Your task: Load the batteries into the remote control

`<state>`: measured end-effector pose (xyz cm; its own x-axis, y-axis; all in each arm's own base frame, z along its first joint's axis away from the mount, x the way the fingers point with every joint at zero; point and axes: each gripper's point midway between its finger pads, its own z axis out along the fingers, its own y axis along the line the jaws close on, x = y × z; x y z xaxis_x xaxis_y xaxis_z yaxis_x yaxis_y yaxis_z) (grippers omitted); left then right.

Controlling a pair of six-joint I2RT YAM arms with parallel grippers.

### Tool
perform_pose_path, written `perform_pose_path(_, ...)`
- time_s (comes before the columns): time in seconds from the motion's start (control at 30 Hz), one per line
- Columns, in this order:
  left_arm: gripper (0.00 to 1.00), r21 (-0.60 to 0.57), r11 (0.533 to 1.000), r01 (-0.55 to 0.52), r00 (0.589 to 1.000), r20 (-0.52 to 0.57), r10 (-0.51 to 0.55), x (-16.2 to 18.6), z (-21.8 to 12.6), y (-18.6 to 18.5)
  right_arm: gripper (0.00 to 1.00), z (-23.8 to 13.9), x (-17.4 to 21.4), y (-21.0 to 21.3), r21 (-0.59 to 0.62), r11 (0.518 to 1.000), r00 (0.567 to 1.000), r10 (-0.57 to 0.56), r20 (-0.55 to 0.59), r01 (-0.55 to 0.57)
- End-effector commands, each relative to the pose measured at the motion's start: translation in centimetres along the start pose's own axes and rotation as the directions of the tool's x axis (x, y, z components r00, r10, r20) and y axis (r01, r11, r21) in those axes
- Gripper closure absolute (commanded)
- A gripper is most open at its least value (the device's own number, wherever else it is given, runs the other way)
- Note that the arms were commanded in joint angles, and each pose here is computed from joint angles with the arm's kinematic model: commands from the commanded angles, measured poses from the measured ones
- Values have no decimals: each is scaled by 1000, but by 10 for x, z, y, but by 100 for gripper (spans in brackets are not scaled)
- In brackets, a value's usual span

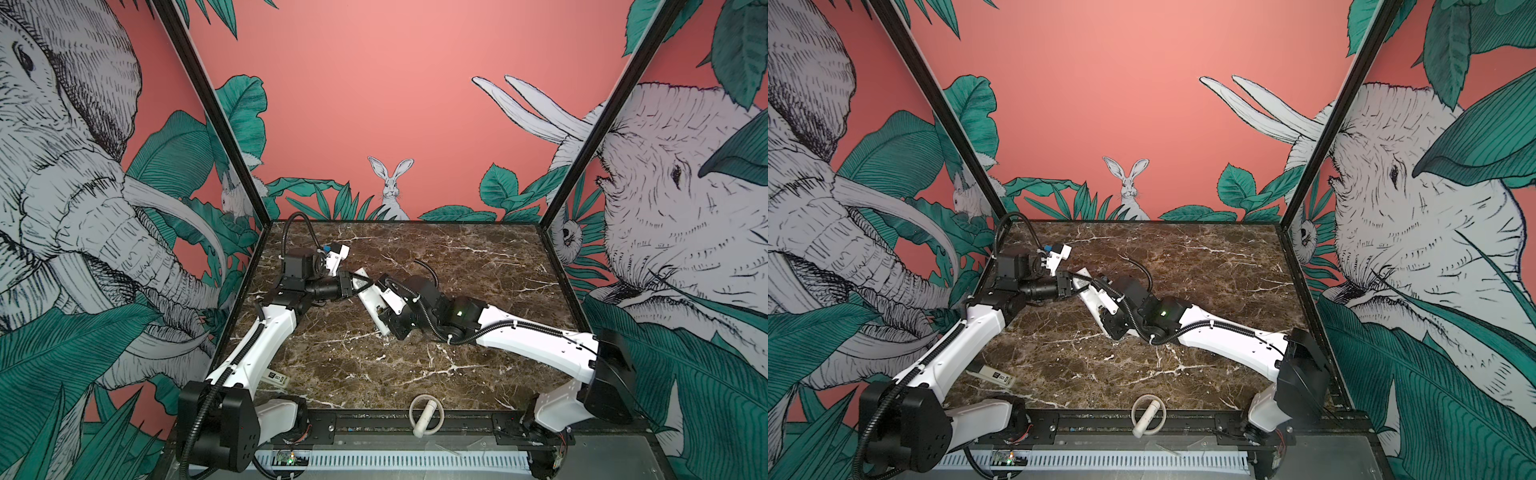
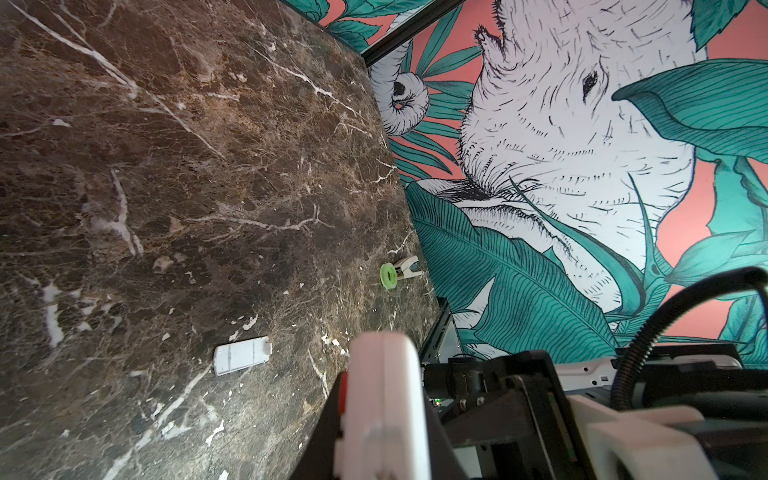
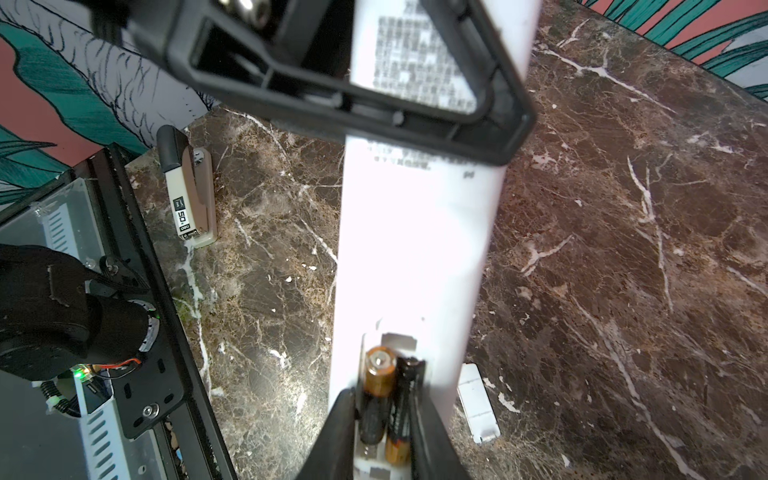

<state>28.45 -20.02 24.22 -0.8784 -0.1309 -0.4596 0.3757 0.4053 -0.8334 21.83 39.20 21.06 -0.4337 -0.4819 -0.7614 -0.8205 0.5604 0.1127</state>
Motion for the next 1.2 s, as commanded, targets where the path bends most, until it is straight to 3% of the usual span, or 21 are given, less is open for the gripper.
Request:
perform_pose_path(0.0,100,40,998,-40,999,0,40,3,-6,-17,76,-5,-16,-4,41,999,999,-12,40,10)
perform_pose_path(0.3,100,37,999,-40,999,0,40,3,-7,-16,79,1,-18,-6,54,998,999,-23,32,21)
perform_pose_path(0.37,100,36,999,-40,999,1,40,3,-7,-16,81,-2,-31,-4,53,998,998,-27,56,24)
perform_pose_path(0.8,100,38,998,-39,999,7,39,1,-9,-18,92,5,-22,-5,55,998,999,-34,30,33)
perform_pose_path(1.17,100,168,985,32,999,17,-36,-10,-7,-31,91,9,-10,-8,61,998,1000,-20,24,18)
